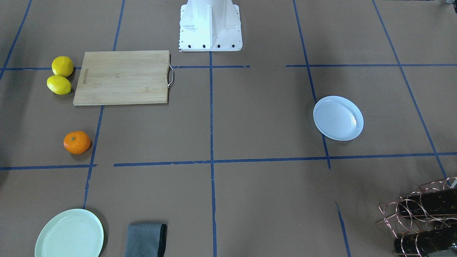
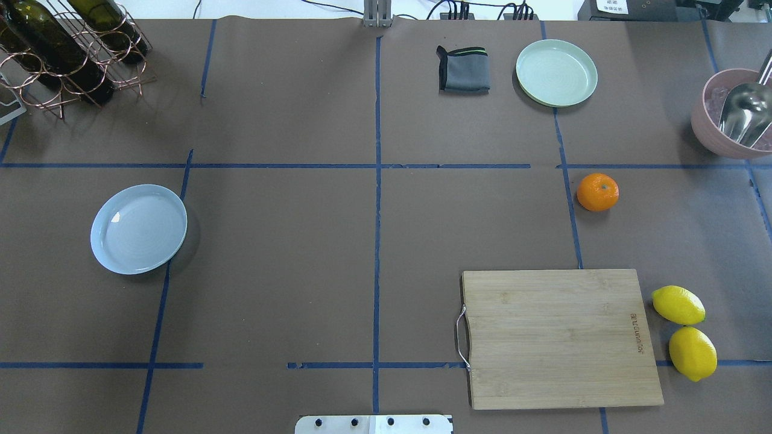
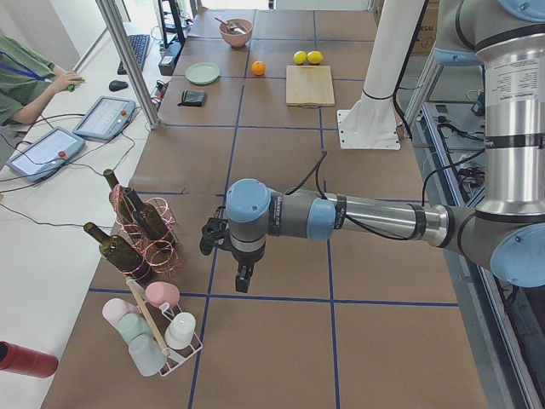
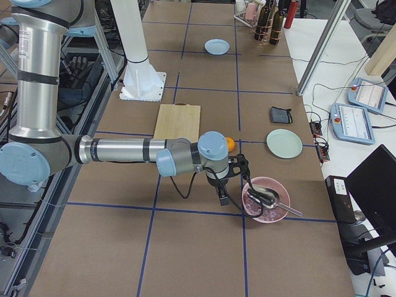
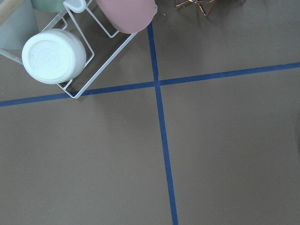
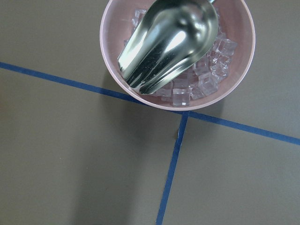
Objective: Pick orange to plate
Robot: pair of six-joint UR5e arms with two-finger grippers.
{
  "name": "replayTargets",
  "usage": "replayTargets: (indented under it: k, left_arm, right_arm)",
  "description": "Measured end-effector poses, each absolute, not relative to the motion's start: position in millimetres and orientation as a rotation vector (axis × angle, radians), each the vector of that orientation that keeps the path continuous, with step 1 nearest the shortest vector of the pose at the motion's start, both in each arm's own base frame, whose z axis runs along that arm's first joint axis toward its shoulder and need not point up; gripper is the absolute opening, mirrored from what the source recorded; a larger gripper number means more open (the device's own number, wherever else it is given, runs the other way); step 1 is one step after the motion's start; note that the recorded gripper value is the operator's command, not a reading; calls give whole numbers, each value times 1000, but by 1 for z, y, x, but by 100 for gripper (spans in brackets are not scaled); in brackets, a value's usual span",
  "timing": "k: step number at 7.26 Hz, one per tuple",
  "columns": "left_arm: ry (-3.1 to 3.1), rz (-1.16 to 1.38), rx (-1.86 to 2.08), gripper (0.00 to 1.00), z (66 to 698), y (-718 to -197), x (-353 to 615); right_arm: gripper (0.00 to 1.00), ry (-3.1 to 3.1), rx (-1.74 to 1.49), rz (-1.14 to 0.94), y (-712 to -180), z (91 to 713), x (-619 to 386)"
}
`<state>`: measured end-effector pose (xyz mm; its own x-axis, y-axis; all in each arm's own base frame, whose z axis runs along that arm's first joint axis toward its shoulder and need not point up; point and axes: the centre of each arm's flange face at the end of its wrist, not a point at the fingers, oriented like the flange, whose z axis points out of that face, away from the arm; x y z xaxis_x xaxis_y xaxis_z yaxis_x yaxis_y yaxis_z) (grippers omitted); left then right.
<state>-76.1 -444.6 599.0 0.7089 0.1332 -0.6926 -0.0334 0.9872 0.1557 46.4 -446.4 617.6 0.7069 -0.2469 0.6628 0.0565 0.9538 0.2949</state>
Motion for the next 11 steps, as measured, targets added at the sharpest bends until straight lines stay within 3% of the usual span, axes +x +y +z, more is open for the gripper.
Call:
replayTargets:
  k: [6, 11]
  left_arm:
    - [768, 121, 193, 100, 587, -450, -75]
    - [761, 233, 689, 100, 558, -472, -68]
  right_arm:
    - [100, -795, 284, -176, -439, 619, 45]
    - [100, -808, 290, -181, -440, 615, 44]
